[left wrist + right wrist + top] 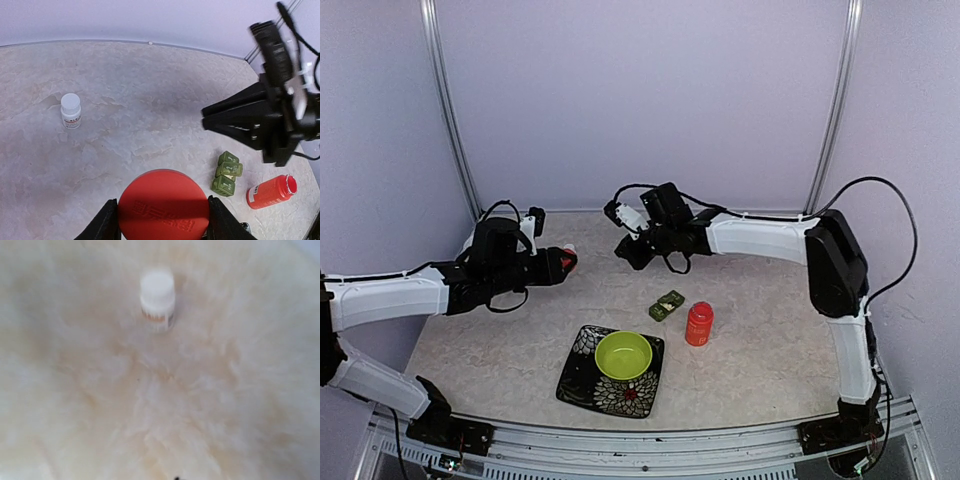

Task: Sort the pills into containers
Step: Pick up the pill from the center of the board, then place the pill in the pill bottle, then close the lid of the pill bottle, then pick up the pill bottle from the center of the board, then pass from the left arm to the right

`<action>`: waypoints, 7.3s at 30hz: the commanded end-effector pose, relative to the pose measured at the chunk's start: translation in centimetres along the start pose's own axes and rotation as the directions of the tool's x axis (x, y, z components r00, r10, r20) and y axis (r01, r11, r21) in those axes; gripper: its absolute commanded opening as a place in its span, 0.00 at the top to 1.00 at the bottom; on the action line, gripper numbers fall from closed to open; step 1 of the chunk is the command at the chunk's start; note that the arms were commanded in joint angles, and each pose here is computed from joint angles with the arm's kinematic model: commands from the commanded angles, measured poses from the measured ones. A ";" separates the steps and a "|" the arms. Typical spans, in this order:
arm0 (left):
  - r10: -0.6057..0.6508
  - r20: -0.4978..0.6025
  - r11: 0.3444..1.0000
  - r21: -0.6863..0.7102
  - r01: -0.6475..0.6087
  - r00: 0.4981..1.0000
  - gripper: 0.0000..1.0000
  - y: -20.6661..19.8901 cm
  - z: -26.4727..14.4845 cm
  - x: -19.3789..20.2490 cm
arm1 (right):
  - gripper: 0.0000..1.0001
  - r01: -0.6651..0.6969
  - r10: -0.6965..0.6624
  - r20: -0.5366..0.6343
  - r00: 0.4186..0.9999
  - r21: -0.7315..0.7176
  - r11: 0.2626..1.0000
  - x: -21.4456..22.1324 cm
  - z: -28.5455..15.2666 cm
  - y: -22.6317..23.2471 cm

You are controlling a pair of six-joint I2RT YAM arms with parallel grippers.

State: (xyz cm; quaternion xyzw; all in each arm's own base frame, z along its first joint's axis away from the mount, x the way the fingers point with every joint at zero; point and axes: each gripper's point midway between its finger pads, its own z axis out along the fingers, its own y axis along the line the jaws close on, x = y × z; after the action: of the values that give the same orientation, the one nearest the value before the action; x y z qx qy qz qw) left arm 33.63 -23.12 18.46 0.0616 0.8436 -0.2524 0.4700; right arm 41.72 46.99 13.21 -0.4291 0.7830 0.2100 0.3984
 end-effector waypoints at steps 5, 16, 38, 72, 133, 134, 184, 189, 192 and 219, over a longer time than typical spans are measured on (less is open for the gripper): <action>0.072 -0.030 0.990 0.122 -0.068 0.997 0.51 -5.3 1.6 0.7 | 0.95 -0.029 0.027 0.062 0.998 0.034 0.999 1.4 -10.6 1.6; 0.163 -0.065 0.944 0.302 -0.136 0.984 0.51 -14.8 4.9 1.8 | 0.93 -0.113 0.107 0.059 0.993 0.121 0.986 7.2 -18.0 1.6; 0.243 -0.106 0.892 0.415 -0.179 0.964 0.51 -21.7 6.5 4.2 | 0.94 -0.191 0.192 0.002 0.981 0.096 0.977 13.2 -19.2 3.0; 0.561 -0.291 0.821 0.309 -0.479 0.775 0.52 -24.9 11.4 11.5 | 0.30 -0.442 0.422 0.156 0.893 0.484 0.755 17.0 -28.8 -5.4; 0.613 -0.385 0.790 0.293 -0.539 0.690 0.23 -22.8 12.8 14.0 | 0.29 -0.447 0.421 0.161 0.893 0.437 0.781 17.6 -27.8 -4.7; 0.613 -0.388 0.790 0.295 -0.537 0.689 0.23 -22.8 12.8 14.1 | 0.29 -0.447 0.421 0.160 0.893 0.438 0.780 17.7 -27.8 -4.7; 0.657 -0.141 0.672 0.554 -0.491 0.740 0.52 -28.3 3.9 5.0 | 0.04 -0.011 0.047 0.592 0.804 -0.064 0.998 12.6 -29.4 5.4; 0.650 -0.123 0.642 0.618 -0.454 0.750 0.52 -29.4 1.8 4.7 | 0.06 0.045 0.011 0.600 0.800 -0.077 0.996 12.1 -28.8 5.9; 0.651 -0.113 0.624 0.643 -0.444 0.751 0.52 -29.9 0.9 5.0 | 0.06 0.076 -0.009 0.623 0.782 -0.081 0.994 11.5 -28.8 6.1; 0.629 -0.067 0.605 0.668 -0.434 0.774 0.51 -31.0 -0.8 4.5 | 0.68 0.246 0.004 0.636 0.772 -0.304 0.920 8.3 -26.6 9.2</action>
State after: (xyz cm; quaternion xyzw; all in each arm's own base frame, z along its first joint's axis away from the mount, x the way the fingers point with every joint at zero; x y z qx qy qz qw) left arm 20.27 -50.02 23.97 0.5023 0.7339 -0.3319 0.3146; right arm 19.84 29.47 20.32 -0.4399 0.5525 0.4441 0.5514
